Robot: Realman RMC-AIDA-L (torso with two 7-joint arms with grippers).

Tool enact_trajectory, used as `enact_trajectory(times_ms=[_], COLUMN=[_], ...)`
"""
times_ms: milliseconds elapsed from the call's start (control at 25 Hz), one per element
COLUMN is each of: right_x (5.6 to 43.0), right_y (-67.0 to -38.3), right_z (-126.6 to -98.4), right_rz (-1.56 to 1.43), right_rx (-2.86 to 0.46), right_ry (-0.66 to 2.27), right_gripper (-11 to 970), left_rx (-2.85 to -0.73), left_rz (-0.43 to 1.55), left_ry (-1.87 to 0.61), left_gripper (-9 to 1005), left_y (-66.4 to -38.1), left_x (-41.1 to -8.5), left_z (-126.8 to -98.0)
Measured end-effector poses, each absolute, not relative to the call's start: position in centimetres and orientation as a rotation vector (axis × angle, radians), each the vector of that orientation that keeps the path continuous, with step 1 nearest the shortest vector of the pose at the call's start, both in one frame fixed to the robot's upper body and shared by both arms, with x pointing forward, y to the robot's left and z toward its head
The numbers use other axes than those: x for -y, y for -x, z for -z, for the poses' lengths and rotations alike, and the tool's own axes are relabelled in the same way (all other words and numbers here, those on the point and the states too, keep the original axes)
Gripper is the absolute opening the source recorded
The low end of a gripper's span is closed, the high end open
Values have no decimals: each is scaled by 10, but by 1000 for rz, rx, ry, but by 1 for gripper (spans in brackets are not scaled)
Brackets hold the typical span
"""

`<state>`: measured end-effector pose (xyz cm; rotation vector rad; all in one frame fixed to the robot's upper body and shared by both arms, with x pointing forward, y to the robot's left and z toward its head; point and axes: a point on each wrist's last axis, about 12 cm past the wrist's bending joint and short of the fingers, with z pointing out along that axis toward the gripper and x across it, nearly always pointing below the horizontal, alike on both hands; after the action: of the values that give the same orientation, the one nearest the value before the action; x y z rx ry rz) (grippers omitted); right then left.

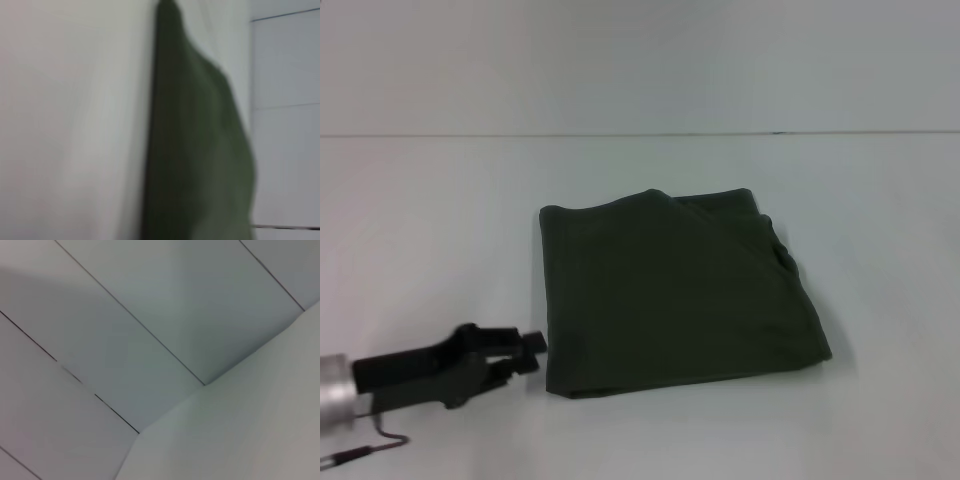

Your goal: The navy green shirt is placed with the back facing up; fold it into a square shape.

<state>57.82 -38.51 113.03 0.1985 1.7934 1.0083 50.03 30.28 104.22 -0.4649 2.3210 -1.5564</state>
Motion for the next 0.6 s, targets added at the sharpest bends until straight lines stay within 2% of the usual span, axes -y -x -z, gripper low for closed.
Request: enact_trajectory(times_ms=[40,160,360,600], right_x=[385,385,380,348], right_y=[-578,-578,-575,-566], right_z=[-1131,-1129,-1123,-1121], right_rz=[-1006,-997,-931,-849], right_rx=[-1796,-1824,-1944,-1952], right_ry=[-197,-176,-33,530], right_gripper=[797,804,800,794], left_rx=[-2287,-2148,-1855,-1908], left_rz=[1579,1624,1538,1321], left_ry=[436,279,-227,-418], left_gripper=[153,416,536,680], left_y=[-497,-491,-491,-526], left_x=[-309,-320,-315,-309], left_z=[-1047,-1064,-1091,-1098])
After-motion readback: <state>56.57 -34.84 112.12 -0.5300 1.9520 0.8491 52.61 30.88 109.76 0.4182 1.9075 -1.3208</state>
